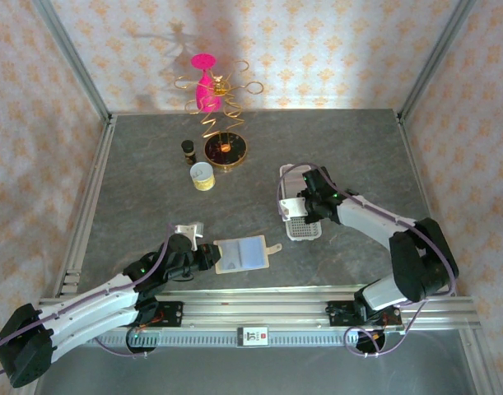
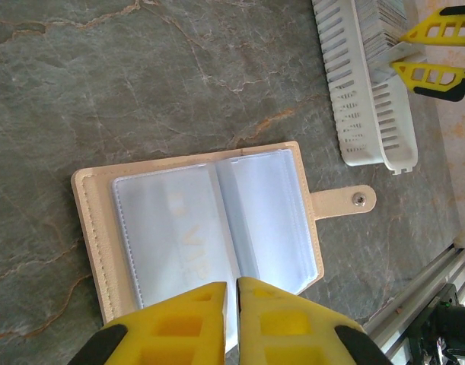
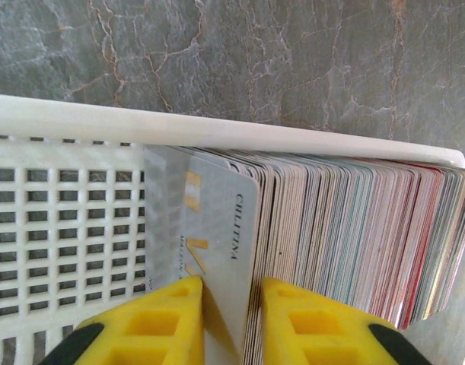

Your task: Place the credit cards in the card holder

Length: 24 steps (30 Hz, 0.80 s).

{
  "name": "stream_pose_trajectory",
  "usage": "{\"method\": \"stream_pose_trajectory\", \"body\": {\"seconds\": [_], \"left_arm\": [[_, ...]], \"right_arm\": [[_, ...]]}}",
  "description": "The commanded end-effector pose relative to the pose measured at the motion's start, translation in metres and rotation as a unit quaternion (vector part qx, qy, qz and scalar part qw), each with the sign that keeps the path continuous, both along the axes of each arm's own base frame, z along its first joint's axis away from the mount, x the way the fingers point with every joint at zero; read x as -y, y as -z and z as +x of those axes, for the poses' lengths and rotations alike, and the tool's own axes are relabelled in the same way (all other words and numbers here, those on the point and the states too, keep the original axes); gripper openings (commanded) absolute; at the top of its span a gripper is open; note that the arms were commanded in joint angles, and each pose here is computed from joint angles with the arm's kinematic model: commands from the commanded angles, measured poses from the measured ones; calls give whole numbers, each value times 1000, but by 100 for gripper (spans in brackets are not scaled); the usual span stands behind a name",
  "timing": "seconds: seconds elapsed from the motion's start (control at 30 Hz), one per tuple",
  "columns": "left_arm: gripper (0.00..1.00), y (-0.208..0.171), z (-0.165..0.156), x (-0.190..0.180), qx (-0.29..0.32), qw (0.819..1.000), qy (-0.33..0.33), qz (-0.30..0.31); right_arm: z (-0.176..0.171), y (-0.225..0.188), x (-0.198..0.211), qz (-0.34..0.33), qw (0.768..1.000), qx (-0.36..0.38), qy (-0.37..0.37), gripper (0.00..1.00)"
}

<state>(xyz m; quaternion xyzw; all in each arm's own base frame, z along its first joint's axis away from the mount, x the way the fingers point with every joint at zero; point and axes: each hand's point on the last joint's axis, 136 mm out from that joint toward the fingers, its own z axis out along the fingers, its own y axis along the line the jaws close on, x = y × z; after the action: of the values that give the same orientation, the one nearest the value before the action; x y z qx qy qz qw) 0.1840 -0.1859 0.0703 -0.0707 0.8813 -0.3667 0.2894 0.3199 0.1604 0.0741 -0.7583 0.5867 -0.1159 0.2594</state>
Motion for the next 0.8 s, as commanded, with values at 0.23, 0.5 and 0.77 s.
{"method": "stream_pose_trajectory", "body": {"seconds": [0.23, 0.5, 0.77], "left_arm": [[13, 2, -1, 2, 2, 1000, 5, -7], [13, -8, 4, -1, 19, 1000, -6, 1], [26, -29, 18, -31, 42, 994, -74, 63]], "right_arm": [[13, -34, -1, 23, 998, 49, 14, 13], [-9, -44, 1, 27, 999, 44, 11, 5], [-56, -89, -25, 131, 991, 35, 18, 0]]}}
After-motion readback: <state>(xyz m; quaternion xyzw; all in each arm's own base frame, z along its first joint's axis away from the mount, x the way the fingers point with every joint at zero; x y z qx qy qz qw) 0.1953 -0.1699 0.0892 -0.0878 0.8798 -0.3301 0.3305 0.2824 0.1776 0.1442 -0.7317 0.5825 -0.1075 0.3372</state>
